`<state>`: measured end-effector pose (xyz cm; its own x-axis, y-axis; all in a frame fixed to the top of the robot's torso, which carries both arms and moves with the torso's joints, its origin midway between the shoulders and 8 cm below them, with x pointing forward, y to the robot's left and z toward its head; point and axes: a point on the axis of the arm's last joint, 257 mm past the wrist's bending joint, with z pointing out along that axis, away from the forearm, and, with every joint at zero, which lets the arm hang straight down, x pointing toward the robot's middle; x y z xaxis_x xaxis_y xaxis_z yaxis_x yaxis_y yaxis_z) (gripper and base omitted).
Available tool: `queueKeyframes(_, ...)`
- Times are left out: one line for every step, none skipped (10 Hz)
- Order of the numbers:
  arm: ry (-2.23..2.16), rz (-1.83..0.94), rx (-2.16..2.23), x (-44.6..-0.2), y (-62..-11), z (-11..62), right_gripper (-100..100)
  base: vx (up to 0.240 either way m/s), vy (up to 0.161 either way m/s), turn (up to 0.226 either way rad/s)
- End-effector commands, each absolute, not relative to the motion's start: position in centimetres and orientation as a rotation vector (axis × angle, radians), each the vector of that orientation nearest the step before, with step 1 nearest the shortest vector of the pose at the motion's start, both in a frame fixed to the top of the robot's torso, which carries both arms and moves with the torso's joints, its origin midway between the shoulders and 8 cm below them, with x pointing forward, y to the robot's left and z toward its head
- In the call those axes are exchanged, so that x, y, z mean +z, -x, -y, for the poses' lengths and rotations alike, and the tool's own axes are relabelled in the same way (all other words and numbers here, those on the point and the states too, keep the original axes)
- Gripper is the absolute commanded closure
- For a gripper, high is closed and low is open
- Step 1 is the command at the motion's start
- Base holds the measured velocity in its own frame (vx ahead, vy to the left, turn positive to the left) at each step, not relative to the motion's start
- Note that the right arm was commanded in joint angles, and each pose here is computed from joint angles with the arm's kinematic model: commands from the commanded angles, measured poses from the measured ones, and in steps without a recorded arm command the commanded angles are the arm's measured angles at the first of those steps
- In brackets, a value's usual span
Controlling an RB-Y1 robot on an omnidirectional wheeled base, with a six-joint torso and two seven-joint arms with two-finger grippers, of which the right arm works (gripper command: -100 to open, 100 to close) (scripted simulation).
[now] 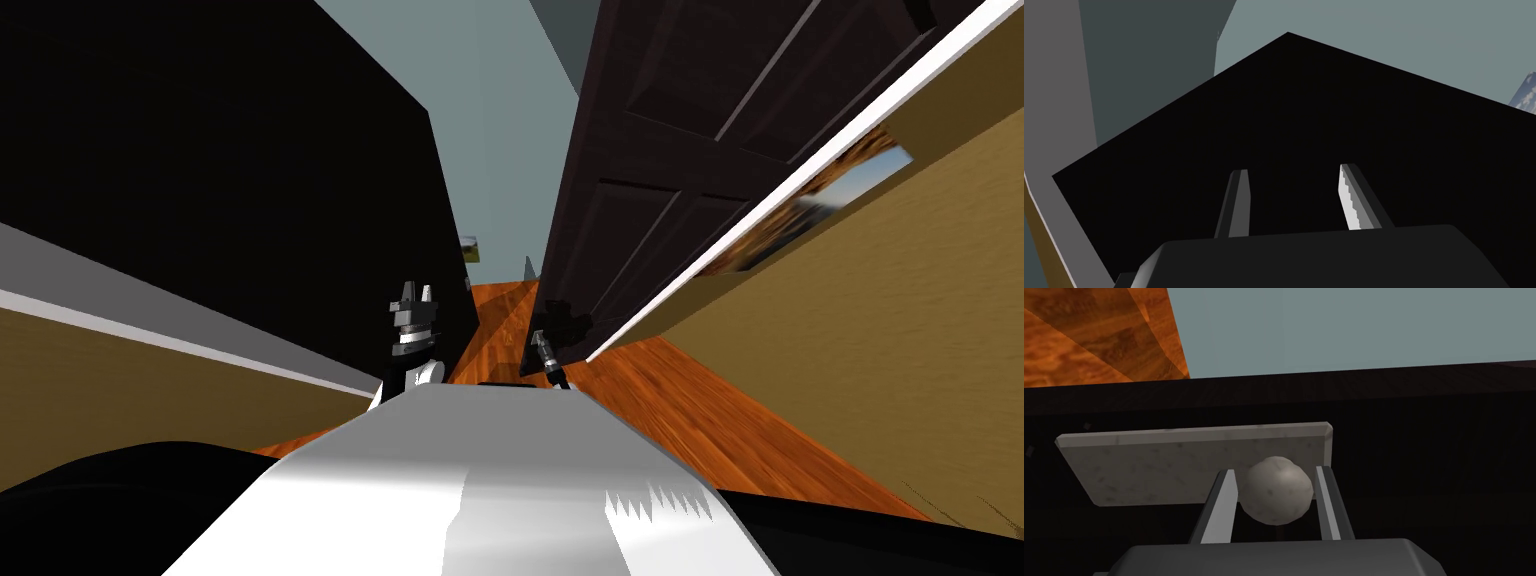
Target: Push the door open
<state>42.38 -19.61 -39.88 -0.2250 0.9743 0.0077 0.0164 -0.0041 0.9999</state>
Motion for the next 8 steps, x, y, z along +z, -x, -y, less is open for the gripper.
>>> queueKeyframes(-1.1,-1.358,1.363,-39.2,-43.1,20.2,100,0.165,0.053,-0.042)
queueKeyframes(-1.102,-1.351,1.355,-39.1,-43.3,20.4,100,0.169,0.071,-0.045)
queueKeyframes(-1.105,-1.342,1.345,-39.1,-43.6,20.7,100,0.178,0.076,-0.054)
queueKeyframes(-1.109,-1.332,1.335,-39.0,-43.8,21.0,100,0.201,0.053,-0.045)
queueKeyframes(-1.113,-1.322,1.324,-39.0,-44.0,21.2,100,0.187,0.05,-0.05)
queueKeyframes(-1.118,-1.311,1.312,-38.9,-44.3,21.5,100,0.189,0.06,-0.102)
queueKeyframes(-1.121,-1.305,1.306,-38.9,-44.4,21.7,100,0.161,0.061,-0.047)
queueKeyframes(-1.126,-1.294,1.293,-38.8,-44.6,22.0,100,0.152,0.047,-0.074)
